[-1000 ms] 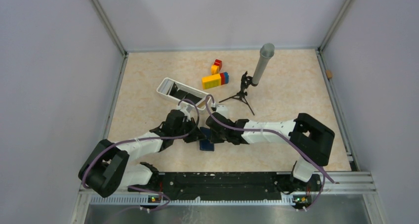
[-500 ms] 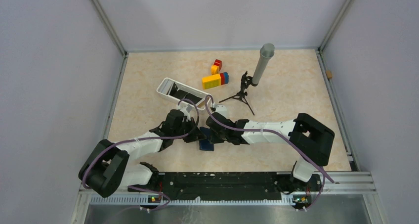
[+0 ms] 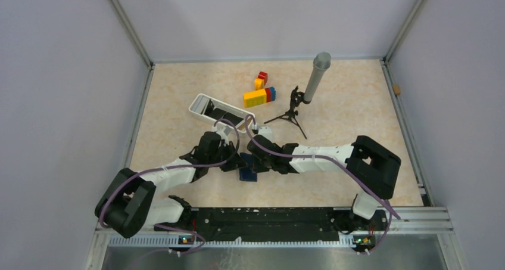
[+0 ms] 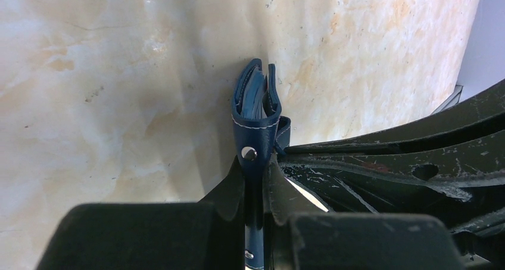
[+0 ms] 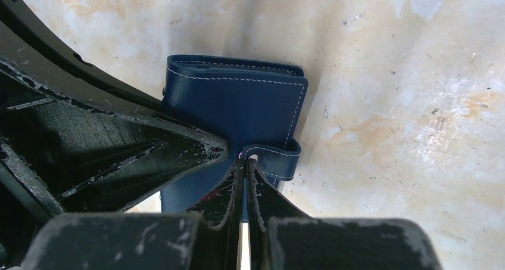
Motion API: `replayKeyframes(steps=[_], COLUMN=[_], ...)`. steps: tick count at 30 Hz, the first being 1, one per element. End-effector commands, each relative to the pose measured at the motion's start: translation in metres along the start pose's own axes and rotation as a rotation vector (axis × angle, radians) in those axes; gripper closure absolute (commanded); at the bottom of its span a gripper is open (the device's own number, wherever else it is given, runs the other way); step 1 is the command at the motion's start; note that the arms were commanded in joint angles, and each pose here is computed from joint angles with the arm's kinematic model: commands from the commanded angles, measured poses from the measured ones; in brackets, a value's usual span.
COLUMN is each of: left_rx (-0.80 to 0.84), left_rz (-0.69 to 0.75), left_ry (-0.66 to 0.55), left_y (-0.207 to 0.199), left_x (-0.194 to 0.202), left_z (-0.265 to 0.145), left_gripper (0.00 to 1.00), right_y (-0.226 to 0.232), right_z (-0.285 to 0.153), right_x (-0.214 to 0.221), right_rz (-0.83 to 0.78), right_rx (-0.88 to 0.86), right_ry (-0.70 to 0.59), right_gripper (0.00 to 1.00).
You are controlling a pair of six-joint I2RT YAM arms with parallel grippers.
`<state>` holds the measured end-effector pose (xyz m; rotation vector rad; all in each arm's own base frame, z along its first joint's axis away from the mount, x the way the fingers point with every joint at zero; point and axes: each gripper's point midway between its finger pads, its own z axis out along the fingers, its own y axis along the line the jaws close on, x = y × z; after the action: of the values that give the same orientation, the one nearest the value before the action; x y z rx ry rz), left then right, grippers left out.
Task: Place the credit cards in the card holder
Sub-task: Close the card holder at the center of the board.
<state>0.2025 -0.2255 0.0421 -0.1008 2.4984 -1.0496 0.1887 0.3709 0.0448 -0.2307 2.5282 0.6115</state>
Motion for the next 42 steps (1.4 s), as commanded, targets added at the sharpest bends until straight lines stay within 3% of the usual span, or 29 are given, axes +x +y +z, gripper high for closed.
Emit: replayKeyframes(steps=[1,42], left_rx=[-0.052,0.016], left_rz=[0.041,0.022], left_ry=[0.01,0.051], left_y=[0.014,0.009], left_x=[0.003,0.015], left_z=[0.002,0.009], left_gripper=[1.0,1.0], right_y=[0.023,0.055], right_z=[0.009,0.048], right_x=[-0.014,-0.018], right_rz=[0.012,-0.025], right_rx=[-0.074,-0.137], right_ry=[-0.026,0.045], right_gripper=[1.0,1.0])
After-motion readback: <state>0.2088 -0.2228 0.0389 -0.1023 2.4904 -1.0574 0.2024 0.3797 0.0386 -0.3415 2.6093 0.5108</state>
